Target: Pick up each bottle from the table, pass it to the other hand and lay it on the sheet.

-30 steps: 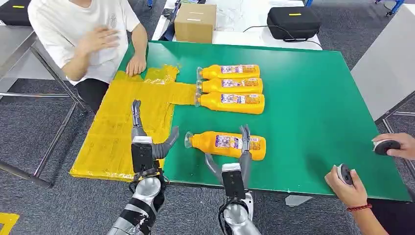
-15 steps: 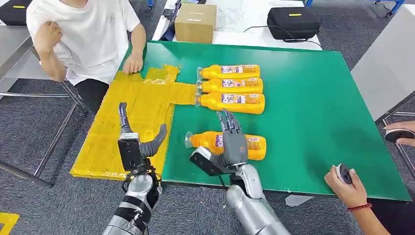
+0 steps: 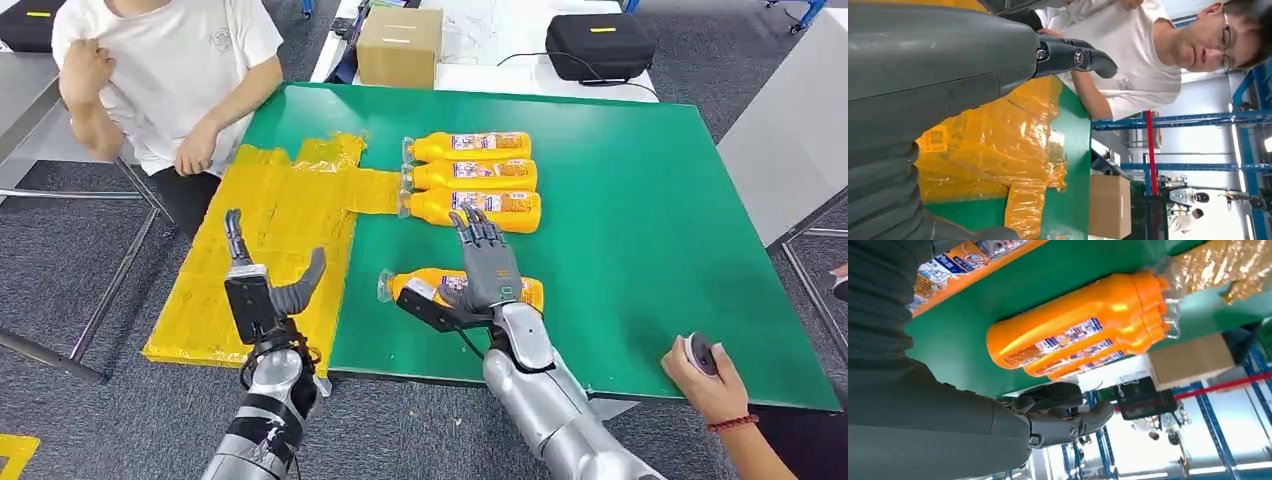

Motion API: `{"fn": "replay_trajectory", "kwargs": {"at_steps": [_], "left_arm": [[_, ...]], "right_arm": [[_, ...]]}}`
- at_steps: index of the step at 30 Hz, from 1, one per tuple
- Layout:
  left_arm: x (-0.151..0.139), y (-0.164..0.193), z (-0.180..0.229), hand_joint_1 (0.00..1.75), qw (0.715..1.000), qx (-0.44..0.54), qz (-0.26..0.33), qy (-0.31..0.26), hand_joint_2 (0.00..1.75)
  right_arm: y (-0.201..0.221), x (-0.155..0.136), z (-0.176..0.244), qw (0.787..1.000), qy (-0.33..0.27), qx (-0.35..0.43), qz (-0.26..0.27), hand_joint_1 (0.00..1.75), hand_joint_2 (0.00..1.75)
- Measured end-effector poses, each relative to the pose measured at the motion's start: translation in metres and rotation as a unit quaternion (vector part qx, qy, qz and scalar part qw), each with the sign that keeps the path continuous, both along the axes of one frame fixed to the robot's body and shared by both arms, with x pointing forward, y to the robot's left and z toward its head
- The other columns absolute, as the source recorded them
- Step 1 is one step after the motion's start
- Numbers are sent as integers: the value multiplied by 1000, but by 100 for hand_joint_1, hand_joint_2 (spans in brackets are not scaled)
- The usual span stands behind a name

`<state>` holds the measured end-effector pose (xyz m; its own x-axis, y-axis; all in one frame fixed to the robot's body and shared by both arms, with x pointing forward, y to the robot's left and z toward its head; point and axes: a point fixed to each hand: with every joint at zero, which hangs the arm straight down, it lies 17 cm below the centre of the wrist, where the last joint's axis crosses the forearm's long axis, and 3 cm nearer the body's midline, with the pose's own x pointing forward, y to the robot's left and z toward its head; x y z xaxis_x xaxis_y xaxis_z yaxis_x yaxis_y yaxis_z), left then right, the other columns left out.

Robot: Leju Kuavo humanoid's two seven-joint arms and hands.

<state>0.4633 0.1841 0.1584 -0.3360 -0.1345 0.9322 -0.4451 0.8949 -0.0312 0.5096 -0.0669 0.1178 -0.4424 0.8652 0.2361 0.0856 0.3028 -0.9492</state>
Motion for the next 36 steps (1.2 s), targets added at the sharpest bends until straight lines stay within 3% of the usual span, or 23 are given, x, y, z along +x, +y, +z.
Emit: {"fn": "replay_trajectory", "kwargs": {"at_steps": [14, 18, 36], "left_arm": [[0, 13, -5, 0, 1000, -5, 17, 6, 175], [4, 23, -10, 0, 999, -12, 28, 14, 175], [5, 35, -18, 0, 999, 6, 43, 27, 175]], "right_arm": [[0, -3, -23, 998, 38, -43, 4, 0, 175], [-27, -20, -61, 994, 97, -50, -6, 0, 175], [-68, -21, -71, 989, 80, -115, -54, 0, 175]]}}
